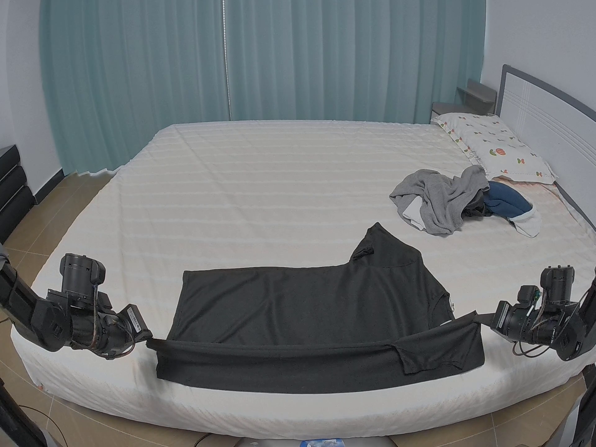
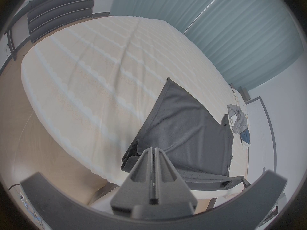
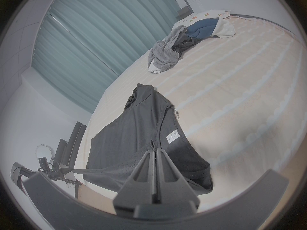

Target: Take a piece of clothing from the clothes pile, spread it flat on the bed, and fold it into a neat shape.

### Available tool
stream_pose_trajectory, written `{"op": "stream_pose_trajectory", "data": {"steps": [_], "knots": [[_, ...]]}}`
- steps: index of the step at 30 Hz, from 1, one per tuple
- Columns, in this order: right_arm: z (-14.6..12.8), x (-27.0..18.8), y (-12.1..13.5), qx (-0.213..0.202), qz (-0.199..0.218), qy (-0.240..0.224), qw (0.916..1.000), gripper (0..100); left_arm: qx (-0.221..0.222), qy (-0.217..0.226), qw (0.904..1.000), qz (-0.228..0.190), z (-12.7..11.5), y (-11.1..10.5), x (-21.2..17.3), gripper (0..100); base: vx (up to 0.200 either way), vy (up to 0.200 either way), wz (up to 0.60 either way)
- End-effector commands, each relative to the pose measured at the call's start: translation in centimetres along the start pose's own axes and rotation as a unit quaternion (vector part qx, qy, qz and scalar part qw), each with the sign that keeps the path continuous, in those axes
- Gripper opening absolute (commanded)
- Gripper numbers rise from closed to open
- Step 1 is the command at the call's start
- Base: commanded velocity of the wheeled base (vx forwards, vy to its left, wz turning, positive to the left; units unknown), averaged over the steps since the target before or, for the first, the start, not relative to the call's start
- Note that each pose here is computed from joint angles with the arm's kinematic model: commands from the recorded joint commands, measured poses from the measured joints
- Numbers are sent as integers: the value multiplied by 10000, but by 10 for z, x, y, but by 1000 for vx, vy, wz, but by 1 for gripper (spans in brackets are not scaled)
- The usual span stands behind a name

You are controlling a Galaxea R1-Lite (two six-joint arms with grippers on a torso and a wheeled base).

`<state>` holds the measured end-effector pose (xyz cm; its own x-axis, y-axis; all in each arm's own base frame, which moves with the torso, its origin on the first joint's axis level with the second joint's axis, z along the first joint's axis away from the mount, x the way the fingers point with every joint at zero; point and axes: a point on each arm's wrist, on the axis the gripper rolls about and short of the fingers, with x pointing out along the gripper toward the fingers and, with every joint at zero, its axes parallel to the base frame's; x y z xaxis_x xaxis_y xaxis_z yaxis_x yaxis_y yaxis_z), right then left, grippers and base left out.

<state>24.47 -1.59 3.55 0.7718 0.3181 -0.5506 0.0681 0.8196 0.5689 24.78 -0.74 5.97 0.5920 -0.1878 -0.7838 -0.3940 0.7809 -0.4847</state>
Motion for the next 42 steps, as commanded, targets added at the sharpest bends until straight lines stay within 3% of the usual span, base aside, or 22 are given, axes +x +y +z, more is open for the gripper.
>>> {"op": "stream_pose_trajectory", "data": {"steps": [1, 42], "knots": [[1, 9, -4, 38, -40, 48, 10000, 0, -30, 130, 9999, 93, 4, 0, 16, 0, 0, 0, 0], [-2, 73, -28, 155, -243, 402, 9988, 0, -127, 390, 9986, 342, 25, -1, 88, 0, 0, 0, 0]]}}
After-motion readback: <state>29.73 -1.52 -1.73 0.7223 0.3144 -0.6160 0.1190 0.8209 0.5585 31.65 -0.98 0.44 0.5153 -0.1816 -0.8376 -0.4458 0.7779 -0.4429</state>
